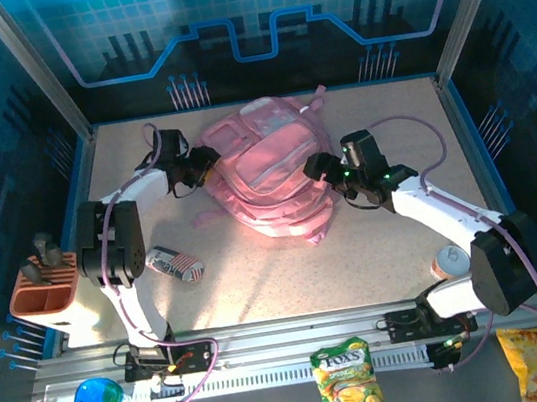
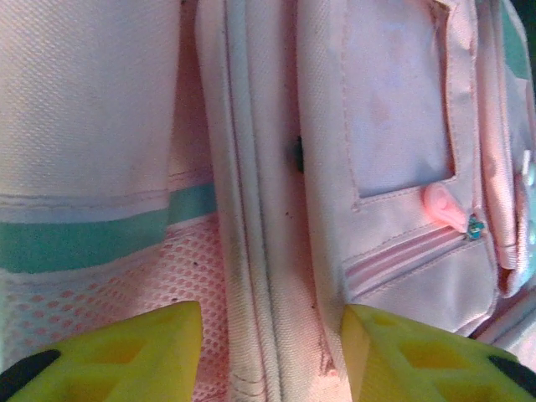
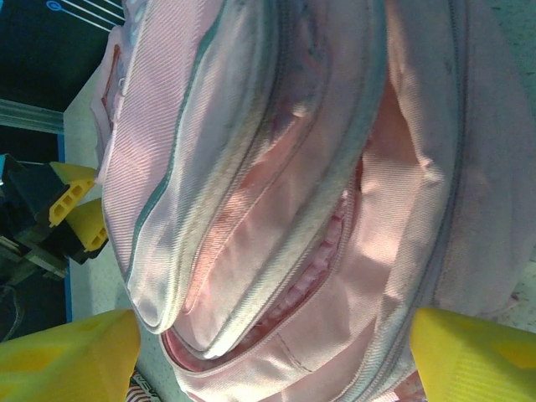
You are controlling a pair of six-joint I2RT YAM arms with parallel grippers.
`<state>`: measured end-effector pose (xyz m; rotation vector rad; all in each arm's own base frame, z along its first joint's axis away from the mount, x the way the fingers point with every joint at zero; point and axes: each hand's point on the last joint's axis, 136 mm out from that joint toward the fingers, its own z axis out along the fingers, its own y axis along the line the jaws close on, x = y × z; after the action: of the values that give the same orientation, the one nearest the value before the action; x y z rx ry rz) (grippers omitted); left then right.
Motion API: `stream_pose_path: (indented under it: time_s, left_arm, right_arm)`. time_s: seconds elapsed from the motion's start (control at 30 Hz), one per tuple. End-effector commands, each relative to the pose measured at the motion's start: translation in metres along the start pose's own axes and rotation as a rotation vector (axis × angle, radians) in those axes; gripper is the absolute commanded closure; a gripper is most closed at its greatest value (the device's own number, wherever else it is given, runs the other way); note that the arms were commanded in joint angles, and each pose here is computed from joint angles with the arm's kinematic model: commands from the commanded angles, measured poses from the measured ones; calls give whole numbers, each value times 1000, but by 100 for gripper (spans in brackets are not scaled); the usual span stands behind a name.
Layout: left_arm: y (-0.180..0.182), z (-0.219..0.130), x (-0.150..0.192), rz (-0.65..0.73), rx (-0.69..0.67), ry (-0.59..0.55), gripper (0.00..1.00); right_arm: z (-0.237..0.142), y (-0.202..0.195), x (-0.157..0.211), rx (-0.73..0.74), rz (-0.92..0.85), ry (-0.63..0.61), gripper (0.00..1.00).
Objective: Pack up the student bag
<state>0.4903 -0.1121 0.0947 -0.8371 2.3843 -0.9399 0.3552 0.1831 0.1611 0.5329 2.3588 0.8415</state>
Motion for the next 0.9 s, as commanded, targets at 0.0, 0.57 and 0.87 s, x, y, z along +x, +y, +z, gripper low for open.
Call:
stream_pose_path:
  time_s: [0.0, 0.57, 0.87]
  left_arm:
    - [-3, 10, 2, -32, 65, 29, 54]
    - [-15, 15, 9, -54, 184, 79, 83]
    - [-14, -9, 23, -53, 194, 71, 99]
  right_arm:
    - [0, 18, 2, -46, -21, -1, 16]
    - [48, 39, 3, -80, -63, 83, 26]
    - [83, 26, -20, -49, -66, 114, 31]
